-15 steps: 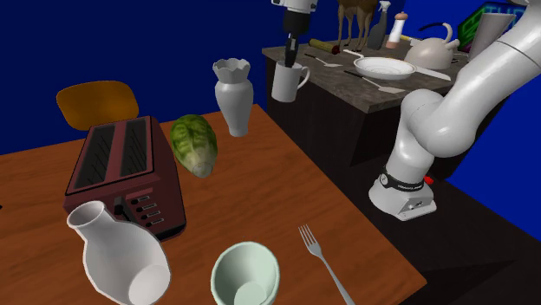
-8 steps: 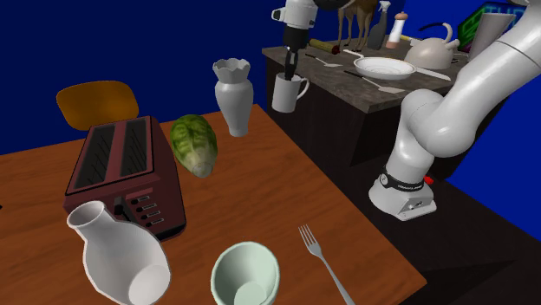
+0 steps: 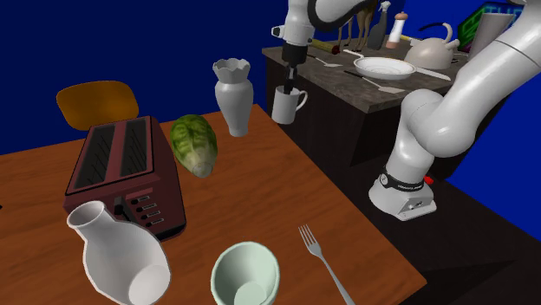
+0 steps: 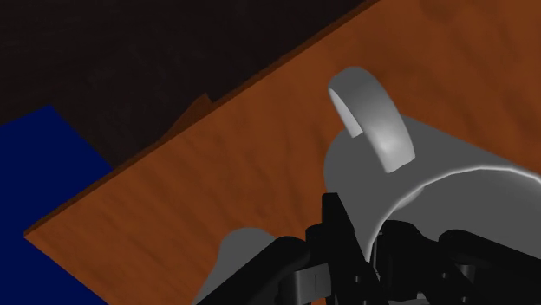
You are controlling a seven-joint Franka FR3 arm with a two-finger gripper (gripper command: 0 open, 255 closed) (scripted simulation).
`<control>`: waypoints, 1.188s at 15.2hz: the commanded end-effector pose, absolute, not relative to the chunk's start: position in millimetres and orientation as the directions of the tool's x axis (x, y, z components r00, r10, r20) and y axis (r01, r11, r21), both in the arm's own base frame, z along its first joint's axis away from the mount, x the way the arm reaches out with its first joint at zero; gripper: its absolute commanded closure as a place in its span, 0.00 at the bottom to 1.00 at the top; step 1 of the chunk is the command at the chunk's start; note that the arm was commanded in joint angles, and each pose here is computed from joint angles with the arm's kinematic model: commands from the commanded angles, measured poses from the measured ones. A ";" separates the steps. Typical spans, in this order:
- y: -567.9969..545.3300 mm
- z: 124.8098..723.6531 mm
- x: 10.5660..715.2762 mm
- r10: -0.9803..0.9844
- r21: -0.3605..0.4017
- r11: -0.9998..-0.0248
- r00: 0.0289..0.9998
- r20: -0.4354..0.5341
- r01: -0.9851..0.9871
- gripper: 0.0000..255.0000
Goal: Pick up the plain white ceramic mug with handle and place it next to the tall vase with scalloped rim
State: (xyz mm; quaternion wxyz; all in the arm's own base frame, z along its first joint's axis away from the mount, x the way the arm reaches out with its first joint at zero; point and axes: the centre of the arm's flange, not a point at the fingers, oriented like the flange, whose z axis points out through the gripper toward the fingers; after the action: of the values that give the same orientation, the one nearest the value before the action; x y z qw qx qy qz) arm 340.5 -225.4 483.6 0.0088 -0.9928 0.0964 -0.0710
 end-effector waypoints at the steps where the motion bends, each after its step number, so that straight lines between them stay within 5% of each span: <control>1: -225.6 472.3 340.7 -0.193 -0.031 -0.981 0.971 0.140 -0.190 1.00; 18: -225.6 382.6 340.7 -0.193 -0.031 -0.981 0.971 0.140 -0.190 1.00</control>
State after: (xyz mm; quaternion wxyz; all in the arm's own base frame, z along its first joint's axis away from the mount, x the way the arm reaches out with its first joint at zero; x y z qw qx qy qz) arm 340.6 -225.9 387.7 0.0089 -0.9928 0.0964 -0.0709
